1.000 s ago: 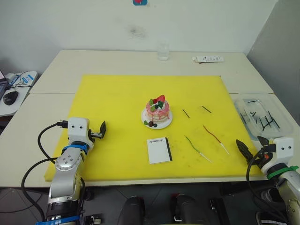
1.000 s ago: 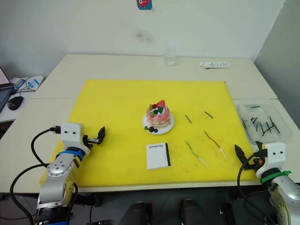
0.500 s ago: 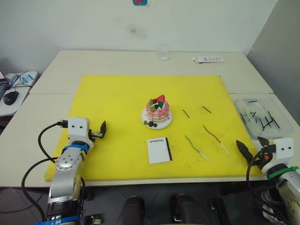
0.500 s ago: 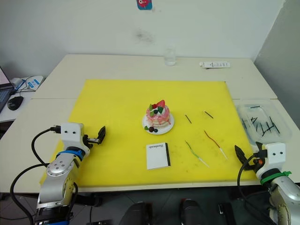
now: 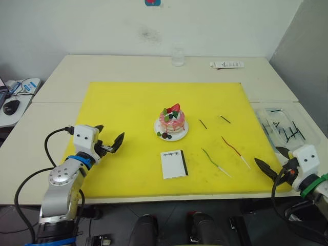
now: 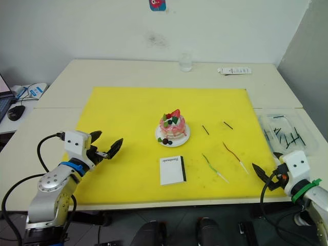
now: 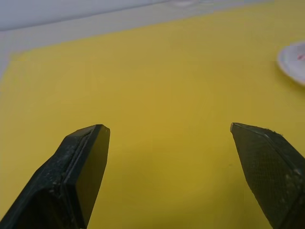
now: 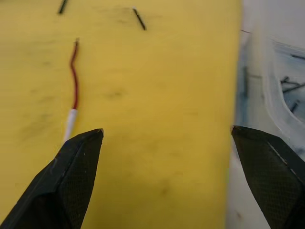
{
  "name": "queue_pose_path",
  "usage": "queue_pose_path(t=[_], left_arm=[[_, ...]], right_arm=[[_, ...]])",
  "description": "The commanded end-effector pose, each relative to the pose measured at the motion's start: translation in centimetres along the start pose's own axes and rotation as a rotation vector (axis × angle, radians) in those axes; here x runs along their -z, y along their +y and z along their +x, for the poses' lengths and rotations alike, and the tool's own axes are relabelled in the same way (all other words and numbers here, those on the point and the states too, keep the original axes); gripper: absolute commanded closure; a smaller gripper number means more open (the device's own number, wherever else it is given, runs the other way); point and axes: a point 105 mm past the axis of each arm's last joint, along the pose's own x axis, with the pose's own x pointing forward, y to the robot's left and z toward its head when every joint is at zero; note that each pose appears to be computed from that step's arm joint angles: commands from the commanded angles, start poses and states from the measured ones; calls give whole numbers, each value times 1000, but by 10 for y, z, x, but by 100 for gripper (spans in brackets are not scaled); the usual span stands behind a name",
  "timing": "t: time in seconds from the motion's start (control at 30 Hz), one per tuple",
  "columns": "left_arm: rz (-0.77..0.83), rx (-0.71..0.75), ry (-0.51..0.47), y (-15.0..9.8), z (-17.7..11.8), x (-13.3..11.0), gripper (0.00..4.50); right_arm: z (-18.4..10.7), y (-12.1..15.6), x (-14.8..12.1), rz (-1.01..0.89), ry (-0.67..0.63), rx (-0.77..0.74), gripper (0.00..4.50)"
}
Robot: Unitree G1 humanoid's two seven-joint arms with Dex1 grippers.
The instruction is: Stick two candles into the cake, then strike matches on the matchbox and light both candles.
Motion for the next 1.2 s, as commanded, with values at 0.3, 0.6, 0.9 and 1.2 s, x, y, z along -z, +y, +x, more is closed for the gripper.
queue_pose_path(t=[0.3, 0.6, 0.9, 1.2], left_arm=[[152, 850, -123, -131, -7, -68, 0], [202, 1003, -171, -161, -8, -75, 0], [155, 998, -215, -167, -4, -85, 0], [141, 947, -244, -165, -2, -89, 0]], right_arm=[[14, 25, -33, -22, 252, -316, 3], [20, 34, -29, 91, 386, -304, 3], [41, 35, -35, 60, 355, -293, 3], [57, 35, -28, 56, 364, -267, 156]])
